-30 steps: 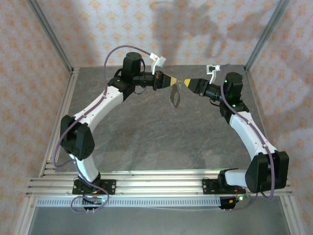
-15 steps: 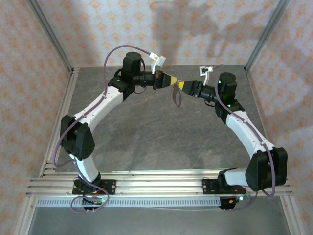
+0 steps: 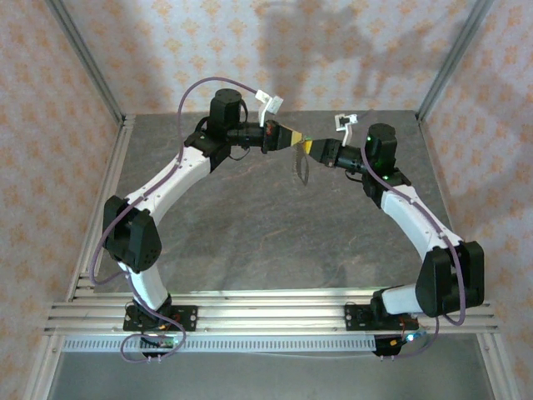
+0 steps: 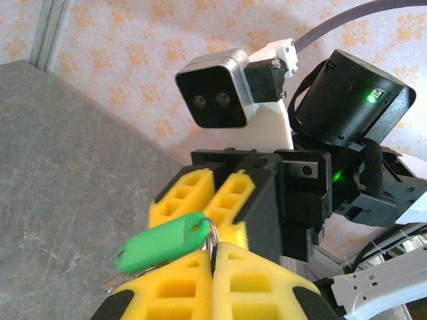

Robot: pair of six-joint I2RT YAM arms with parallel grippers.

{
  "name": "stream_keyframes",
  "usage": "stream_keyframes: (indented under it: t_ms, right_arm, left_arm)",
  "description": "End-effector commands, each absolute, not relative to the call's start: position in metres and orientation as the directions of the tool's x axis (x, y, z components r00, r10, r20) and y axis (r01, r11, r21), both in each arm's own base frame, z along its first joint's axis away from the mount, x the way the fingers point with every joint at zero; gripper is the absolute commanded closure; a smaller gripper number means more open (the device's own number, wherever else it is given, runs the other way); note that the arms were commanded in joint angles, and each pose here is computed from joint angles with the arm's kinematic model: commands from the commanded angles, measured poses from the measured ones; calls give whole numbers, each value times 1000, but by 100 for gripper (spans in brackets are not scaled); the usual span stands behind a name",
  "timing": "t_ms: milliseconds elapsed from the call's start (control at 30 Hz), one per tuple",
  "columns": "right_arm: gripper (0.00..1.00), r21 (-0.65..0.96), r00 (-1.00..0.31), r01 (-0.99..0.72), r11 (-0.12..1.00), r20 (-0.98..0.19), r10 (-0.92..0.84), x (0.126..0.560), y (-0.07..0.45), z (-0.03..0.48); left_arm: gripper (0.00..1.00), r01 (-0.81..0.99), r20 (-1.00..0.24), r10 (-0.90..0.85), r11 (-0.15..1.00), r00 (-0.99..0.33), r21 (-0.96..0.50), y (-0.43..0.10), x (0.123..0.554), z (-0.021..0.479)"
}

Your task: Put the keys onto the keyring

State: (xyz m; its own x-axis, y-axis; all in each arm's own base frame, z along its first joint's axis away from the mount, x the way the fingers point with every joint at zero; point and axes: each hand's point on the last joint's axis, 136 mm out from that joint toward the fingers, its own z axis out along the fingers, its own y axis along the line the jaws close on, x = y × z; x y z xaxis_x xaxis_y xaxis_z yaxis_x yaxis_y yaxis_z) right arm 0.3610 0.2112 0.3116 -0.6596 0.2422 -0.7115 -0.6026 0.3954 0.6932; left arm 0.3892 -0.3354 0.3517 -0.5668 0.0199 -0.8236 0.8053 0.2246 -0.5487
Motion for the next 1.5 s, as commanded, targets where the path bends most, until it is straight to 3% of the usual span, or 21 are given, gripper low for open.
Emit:
stream_keyframes:
  t_ms: [0, 100, 367, 900, 1067, 1300, 1467]
  right_arm:
    - [91, 647, -612, -667, 368, -758, 225, 352, 215, 329]
    - [100, 644, -609, -669, 372, -761, 223, 347, 214, 329]
    - [100, 642, -611, -664, 382, -761, 217, 336, 215, 326]
    - [100, 614, -628, -670, 418, -768, 122, 326, 238, 310]
    - [88, 594, -591, -667, 451, -789, 165, 324, 220, 326]
    - [88, 565, -497, -655, 502, -822, 277, 328, 183, 362]
    - [60, 568, -474, -666, 483, -823, 313, 339, 182, 378]
  left_arm:
    - [100, 853, -871, -18, 196, -490, -484, -335, 381, 386]
    - [100, 851, -872, -24, 206, -488, -482, -334, 383, 387]
    - [100, 842, -878, -79, 255, -472, -476, -329, 390, 391]
    - [100, 843, -878, -97, 249, -469, -478, -329, 388, 391]
    - [100, 844, -878, -91, 242, -470, -478, -328, 386, 392]
    - [100, 849, -879, -82, 231, -469, -475, -329, 382, 393]
    - [100, 852, -879, -74, 219, -472, -476, -329, 380, 393]
